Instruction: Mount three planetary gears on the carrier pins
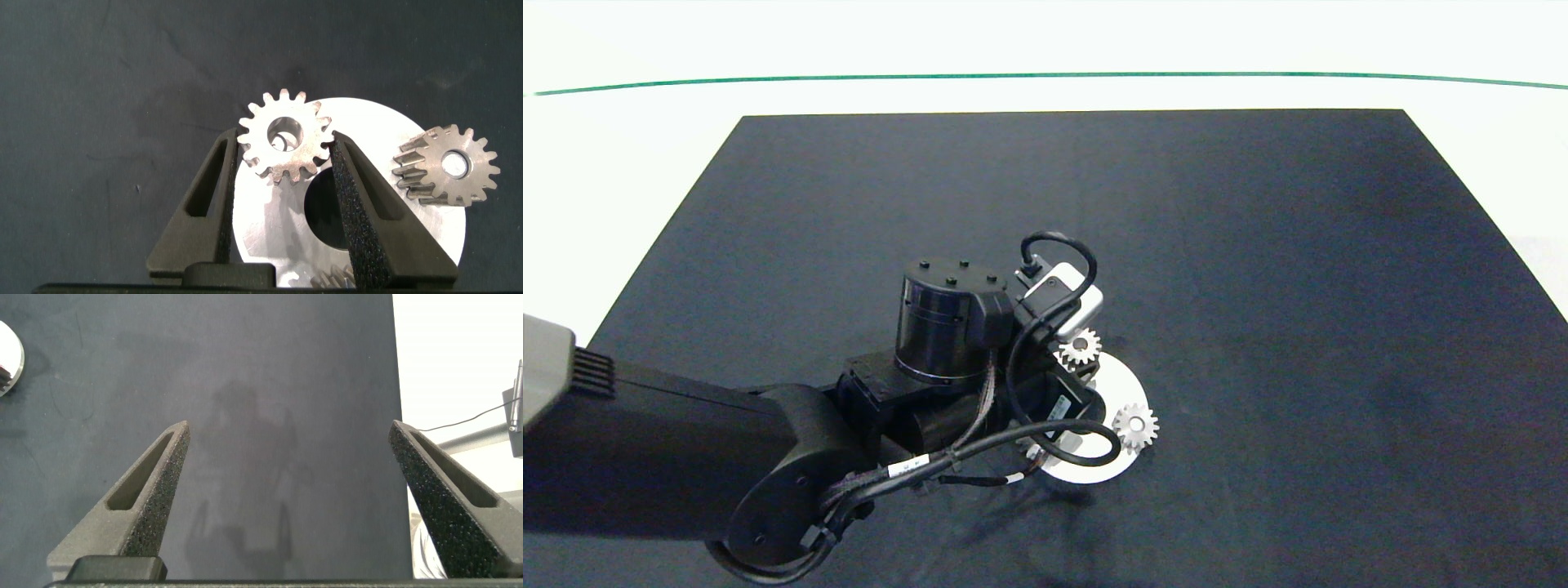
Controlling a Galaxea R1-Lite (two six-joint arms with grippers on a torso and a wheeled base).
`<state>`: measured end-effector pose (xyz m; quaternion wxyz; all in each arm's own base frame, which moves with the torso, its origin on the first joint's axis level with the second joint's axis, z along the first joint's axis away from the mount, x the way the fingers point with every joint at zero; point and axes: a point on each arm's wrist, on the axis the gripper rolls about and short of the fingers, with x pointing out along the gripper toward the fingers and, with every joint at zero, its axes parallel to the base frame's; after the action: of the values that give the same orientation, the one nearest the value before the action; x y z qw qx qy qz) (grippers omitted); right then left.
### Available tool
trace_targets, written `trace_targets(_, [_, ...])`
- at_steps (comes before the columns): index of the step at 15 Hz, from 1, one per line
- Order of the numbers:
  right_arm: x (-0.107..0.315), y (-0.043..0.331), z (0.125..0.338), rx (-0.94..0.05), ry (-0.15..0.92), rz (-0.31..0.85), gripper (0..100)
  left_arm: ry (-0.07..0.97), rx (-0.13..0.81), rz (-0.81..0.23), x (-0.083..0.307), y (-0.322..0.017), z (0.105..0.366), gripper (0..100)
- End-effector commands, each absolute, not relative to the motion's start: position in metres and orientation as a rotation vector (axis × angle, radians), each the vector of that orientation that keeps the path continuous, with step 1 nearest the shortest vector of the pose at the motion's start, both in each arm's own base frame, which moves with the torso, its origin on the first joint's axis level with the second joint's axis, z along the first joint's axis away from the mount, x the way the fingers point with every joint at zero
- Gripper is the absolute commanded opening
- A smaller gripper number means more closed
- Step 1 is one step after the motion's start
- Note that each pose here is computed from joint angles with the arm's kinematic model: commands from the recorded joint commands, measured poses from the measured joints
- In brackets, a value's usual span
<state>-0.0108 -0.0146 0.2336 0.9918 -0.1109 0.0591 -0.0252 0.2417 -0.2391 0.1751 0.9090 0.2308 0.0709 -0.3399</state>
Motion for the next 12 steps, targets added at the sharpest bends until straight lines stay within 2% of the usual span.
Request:
trace_targets(1, [-0.0108,-0.0147,0.2335,-0.225,0.121,-0.053,100,0.149,0.48,-0.701,0.2422,-0.2396,0.1735,0])
trace_targets(12, [-0.0105,-0.0146,0.2335,-0.226,0.122,-0.054,100,0.146,0.478,-0.694,0.2435,-0.2373,0.1753,0])
